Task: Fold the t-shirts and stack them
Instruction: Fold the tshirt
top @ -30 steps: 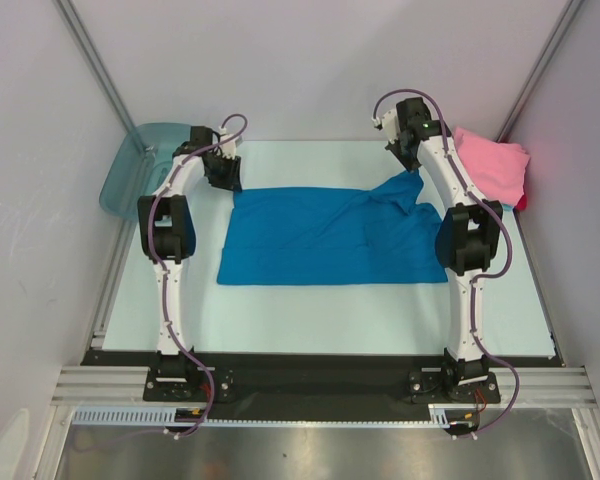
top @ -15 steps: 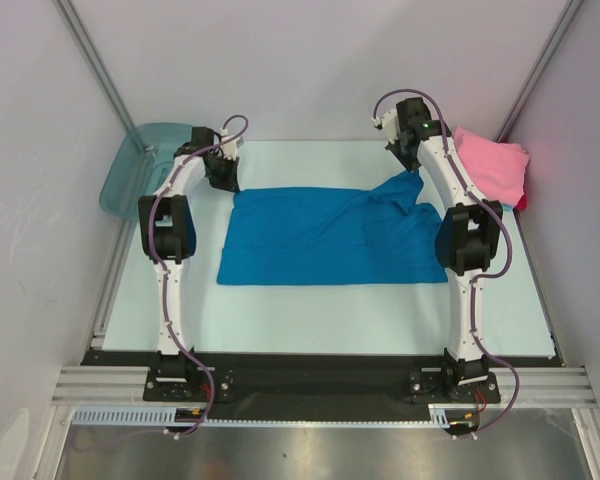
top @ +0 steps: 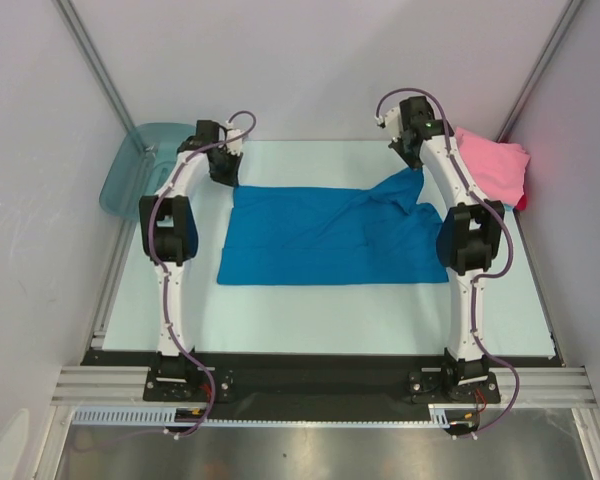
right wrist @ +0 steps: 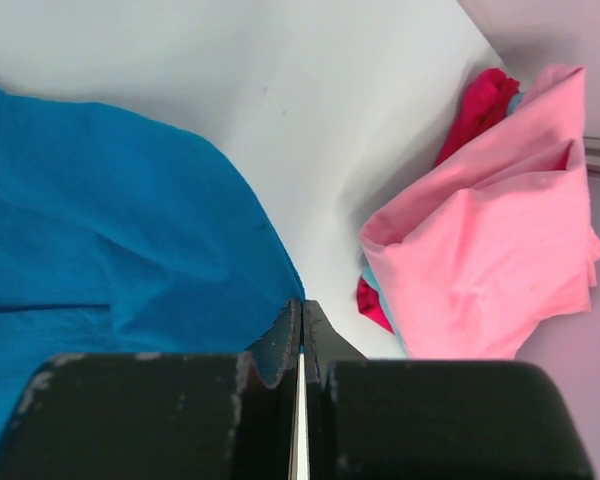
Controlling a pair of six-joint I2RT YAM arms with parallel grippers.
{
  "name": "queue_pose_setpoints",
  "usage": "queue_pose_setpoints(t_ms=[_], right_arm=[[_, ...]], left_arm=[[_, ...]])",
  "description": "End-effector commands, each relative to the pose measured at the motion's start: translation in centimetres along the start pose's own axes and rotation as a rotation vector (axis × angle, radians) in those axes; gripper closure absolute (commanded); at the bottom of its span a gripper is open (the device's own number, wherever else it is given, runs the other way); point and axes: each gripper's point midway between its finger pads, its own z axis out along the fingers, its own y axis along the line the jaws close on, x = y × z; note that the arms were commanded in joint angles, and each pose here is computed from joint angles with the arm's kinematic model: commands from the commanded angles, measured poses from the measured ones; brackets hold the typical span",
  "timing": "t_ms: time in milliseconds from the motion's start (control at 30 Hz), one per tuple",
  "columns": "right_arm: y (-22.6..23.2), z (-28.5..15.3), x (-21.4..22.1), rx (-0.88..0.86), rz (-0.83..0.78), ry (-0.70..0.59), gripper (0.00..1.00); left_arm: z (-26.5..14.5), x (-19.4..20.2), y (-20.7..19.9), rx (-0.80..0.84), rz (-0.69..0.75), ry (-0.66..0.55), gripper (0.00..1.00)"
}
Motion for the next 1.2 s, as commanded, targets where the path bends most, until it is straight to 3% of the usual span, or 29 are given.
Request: queue_pose_setpoints(t_ms=[0,200,600,1167], right_arm=[[-4.1,-2.5,-1.9,0.105,0.028,-0.083,1.00],[-5.5,-3.1,-1.3,0.110,0.028,-0.097,1.00],[-6.2,-3.1,2.7,0.064,0.048,-0.050,1.00],[-0.2,-3.9,9.0,-0.173,0.001,0.046,1.00]], left_arm=[[-7.4,-6.9,-0.8,-0.085,0.115,-0.166,1.00],[-10.6,-8.5,-2.2,-0.107,0.167,-0.212,1.00],[-12.9,-8.3,-1.7,-0.171,0.244,-0.207,1.00],[-14.6,-5.8,0.6,-0.203,0.238,-0.167,1.00]])
